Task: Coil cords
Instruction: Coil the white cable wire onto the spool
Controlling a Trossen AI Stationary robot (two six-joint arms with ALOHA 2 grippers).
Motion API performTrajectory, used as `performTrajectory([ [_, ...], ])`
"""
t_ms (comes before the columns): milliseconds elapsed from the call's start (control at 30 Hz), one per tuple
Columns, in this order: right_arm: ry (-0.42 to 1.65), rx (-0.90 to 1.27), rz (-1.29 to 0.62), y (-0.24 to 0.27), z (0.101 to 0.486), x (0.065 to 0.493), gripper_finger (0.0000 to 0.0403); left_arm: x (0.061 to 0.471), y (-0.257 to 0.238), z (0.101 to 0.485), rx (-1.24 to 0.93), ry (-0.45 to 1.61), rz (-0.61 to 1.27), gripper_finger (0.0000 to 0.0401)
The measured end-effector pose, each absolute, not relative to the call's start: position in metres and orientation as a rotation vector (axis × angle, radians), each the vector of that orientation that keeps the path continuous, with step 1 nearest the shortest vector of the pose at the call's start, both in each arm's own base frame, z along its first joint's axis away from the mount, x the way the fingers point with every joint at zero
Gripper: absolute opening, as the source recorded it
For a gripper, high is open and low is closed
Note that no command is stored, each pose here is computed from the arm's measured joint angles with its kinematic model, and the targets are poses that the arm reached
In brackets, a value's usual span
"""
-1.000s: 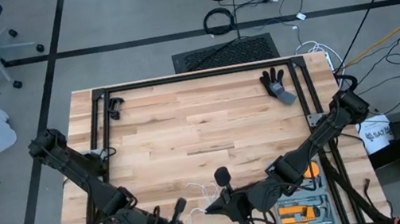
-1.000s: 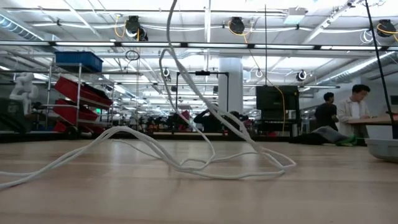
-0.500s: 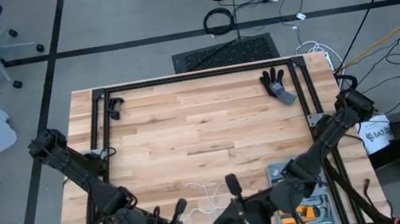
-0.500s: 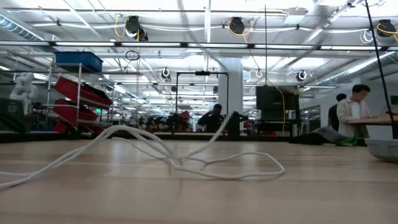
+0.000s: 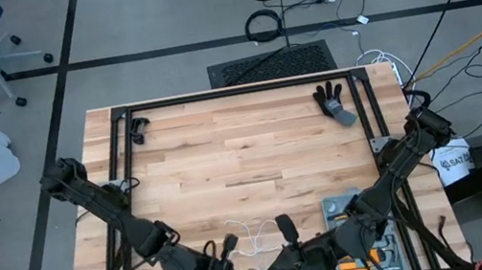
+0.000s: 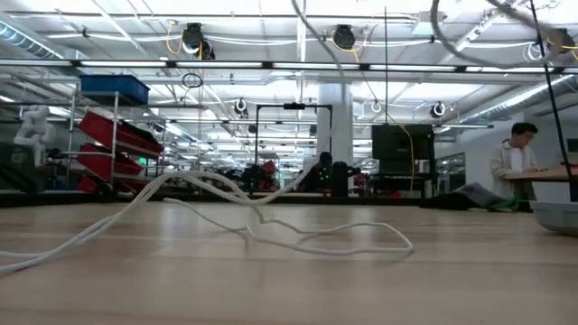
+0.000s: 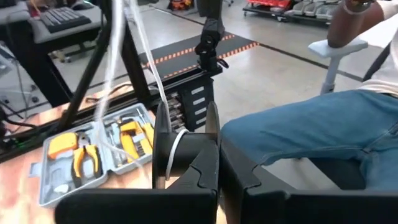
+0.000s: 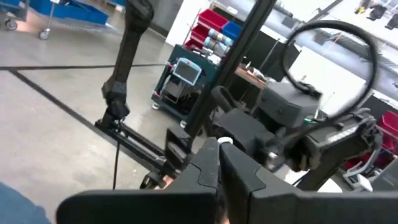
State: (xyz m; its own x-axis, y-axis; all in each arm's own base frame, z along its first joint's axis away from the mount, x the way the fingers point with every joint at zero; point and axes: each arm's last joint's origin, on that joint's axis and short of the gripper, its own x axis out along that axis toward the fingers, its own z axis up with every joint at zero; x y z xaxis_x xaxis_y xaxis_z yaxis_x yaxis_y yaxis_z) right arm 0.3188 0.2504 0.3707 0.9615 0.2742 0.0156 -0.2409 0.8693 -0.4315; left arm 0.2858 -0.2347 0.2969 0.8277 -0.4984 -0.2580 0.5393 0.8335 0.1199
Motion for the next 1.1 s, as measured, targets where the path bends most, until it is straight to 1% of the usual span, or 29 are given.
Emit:
performTrajectory([
  [233, -0.007, -0.438, 0.256, 0.243, 0.363, 0.326, 0.0000, 0.297, -0.231, 0.293, 0.164, 0.192, -0.599, 0.0002],
  [467, 0.062, -0.408, 0.255, 0.236, 0.356, 0.331, 0.0000, 0.299, -0.231, 0.294, 0.163, 0.173, -0.614, 0.0002],
  [733, 0.084, -0.364, 0.322, 0.234, 0.354, 0.333, 0.0000, 0.299, -0.232, 0.301, 0.170, 0.095, -0.621, 0.0002],
  [1100, 0.110, -0.303, 0.429, 0.230, 0.349, 0.340, 0.0000, 0.297, -0.235, 0.306, 0.233, 0.024, -0.650, 0.0002],
])
